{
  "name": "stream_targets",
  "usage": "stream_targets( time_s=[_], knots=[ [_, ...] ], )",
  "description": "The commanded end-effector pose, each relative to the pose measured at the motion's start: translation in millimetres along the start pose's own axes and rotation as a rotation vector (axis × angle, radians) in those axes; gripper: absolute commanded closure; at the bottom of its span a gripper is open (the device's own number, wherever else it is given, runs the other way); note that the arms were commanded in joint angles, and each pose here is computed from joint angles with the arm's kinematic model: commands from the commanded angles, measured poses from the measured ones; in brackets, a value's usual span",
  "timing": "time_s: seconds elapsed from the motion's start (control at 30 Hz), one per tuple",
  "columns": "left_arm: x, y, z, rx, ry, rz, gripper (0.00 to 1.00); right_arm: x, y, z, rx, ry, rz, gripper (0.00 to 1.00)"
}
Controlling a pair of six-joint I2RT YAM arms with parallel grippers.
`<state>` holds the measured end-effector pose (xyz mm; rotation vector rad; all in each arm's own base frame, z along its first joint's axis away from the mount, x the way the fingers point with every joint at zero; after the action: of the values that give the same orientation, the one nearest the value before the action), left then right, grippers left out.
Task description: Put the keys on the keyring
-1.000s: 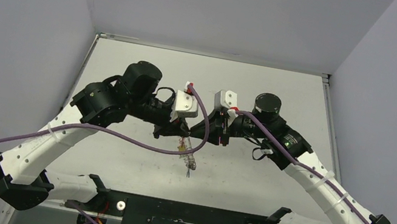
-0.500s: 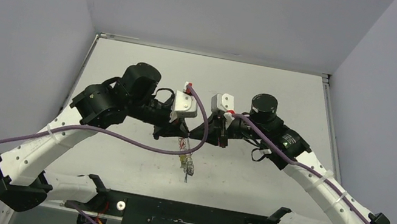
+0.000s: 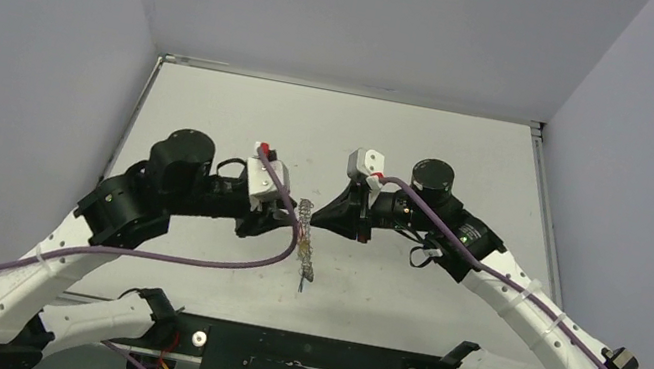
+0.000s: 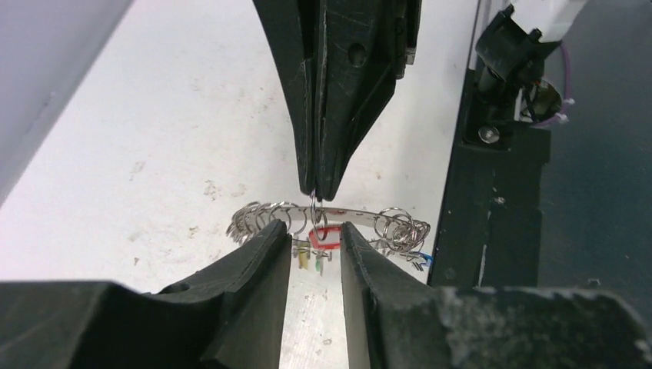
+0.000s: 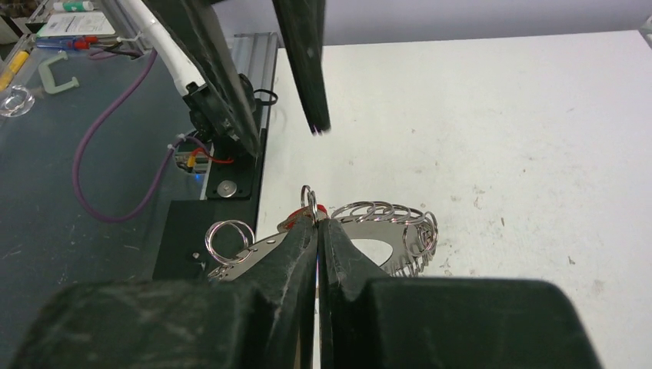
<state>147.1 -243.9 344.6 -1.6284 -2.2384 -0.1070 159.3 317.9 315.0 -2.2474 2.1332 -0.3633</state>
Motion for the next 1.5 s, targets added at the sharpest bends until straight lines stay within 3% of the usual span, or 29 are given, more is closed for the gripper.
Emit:
stream_targets(
  time_s=[0.0, 0.13, 0.3, 0.63, 0.87, 1.2, 1.47],
  knots=[
    [20.9, 2.8, -33.4, -0.014, -0.265, -0.088, 0.7, 7.7, -8.2, -29.7, 0.063, -0.09, 0.056, 1.0],
    [23.9, 0.8, -25.2, 0.024, -0.336, -0.087, 0.61, 8.4, -7.7, -30.2, 0.06, -0.094, 0.055, 1.0],
    [14.6, 1.7, -14.5, 0.058, -0.357, -0.069, 0.59, 8.1, -7.5, -31.2, 0.056, -0.1, 0.054, 1.0],
    [-3.7, 6.4, -0.9, 0.089, -0.33, -0.051, 0.71, 8.8, -7.5, -33.0, 0.059, -0.104, 0.056, 1.0],
    [-10.5, 6.4, 14.1, 0.108, -0.282, -0.039, 1.0, 8.6, -7.9, -33.4, 0.06, -0.105, 0.057, 1.0],
    [-13.7, 6.5, 31.8, 0.132, -0.226, -0.037, 1.0, 8.3, -9.2, -35.6, 0.069, -0.117, 0.062, 1.0],
    [-24.5, 8.3, 27.3, 0.116, -0.252, -0.013, 1.0, 6.9, -8.6, -36.9, 0.043, -0.139, 0.063, 1.0]
  ],
)
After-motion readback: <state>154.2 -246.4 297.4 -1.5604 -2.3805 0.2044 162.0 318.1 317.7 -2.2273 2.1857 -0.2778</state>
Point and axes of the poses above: each gripper's point midway between its finger pads, its own x axis back along the fingers, its own y axis along the line the jaws close on, z = x × y, the point moved 1 cm from there along x, back along the fingers, and after that the axes turned 13 degrees about x, right-handed, at the moved point
